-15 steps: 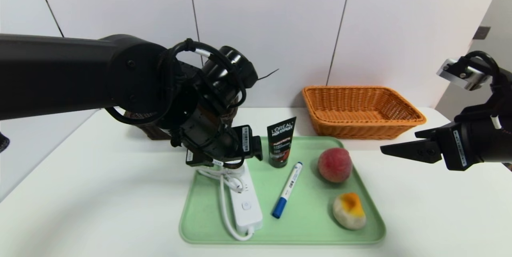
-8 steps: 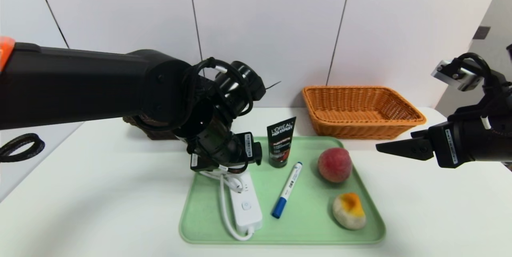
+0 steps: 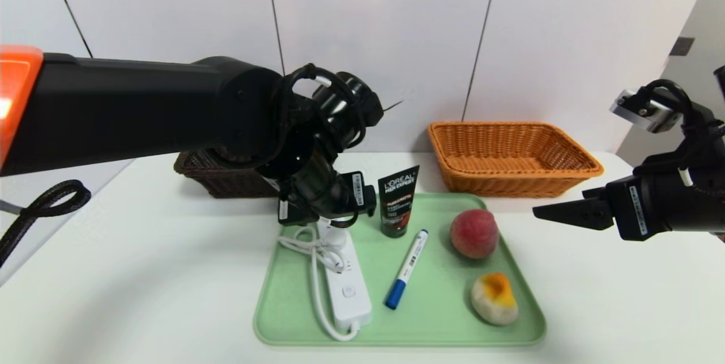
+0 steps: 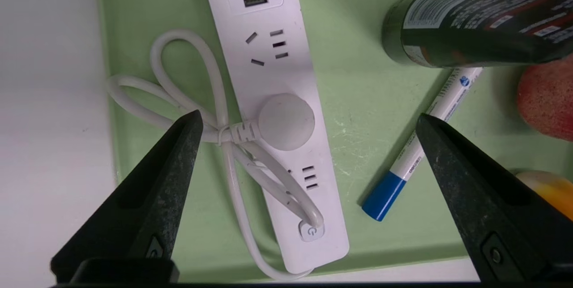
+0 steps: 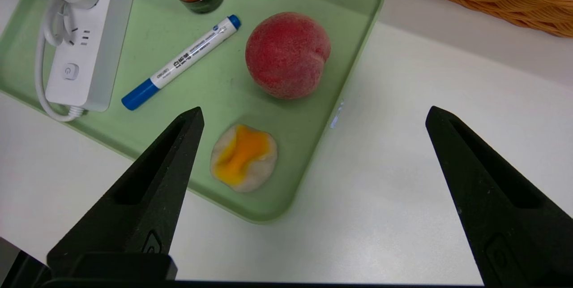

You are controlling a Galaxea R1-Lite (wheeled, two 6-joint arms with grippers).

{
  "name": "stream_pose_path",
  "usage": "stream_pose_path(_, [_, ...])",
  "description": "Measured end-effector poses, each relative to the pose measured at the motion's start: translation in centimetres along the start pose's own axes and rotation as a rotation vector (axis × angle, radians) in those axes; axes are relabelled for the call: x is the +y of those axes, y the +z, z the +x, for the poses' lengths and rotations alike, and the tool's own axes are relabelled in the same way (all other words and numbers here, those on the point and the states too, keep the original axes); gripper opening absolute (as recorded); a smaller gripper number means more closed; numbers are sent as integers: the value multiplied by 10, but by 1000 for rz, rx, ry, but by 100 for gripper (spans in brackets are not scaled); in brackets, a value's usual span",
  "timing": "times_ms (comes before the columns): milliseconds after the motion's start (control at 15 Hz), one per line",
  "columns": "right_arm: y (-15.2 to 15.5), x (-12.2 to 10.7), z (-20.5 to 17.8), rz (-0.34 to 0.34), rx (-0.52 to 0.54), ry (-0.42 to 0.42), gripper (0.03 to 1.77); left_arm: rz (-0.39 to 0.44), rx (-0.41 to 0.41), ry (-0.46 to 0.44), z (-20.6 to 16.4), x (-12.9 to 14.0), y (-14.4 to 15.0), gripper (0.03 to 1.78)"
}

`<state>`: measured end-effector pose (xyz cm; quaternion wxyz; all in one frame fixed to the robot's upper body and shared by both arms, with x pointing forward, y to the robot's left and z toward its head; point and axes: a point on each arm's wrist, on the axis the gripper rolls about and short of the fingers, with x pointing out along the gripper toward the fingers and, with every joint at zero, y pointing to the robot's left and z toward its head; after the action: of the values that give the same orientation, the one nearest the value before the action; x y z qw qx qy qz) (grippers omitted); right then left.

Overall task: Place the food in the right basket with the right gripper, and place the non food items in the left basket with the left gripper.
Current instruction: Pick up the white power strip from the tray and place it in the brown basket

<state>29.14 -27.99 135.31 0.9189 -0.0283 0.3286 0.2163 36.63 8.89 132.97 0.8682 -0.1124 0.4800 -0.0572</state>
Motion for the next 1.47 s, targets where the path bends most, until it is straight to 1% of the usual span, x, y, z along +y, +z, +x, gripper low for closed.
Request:
stream_pose_path(333, [-2, 0, 1, 2, 6, 0, 171, 8, 69, 70, -4, 5, -5, 169])
stream_pose_path(533, [-2, -1, 1, 2, 5, 1, 171, -19, 83, 80, -4, 6, -6, 169])
stream_pose_path(800, [-4, -1, 2, 3, 11, 2, 171, -65, 114, 112, 13, 4, -10, 169])
stream_pose_path(1467, [-6, -1, 4, 7, 21, 0, 171, -81, 152, 157, 40, 0, -16, 169])
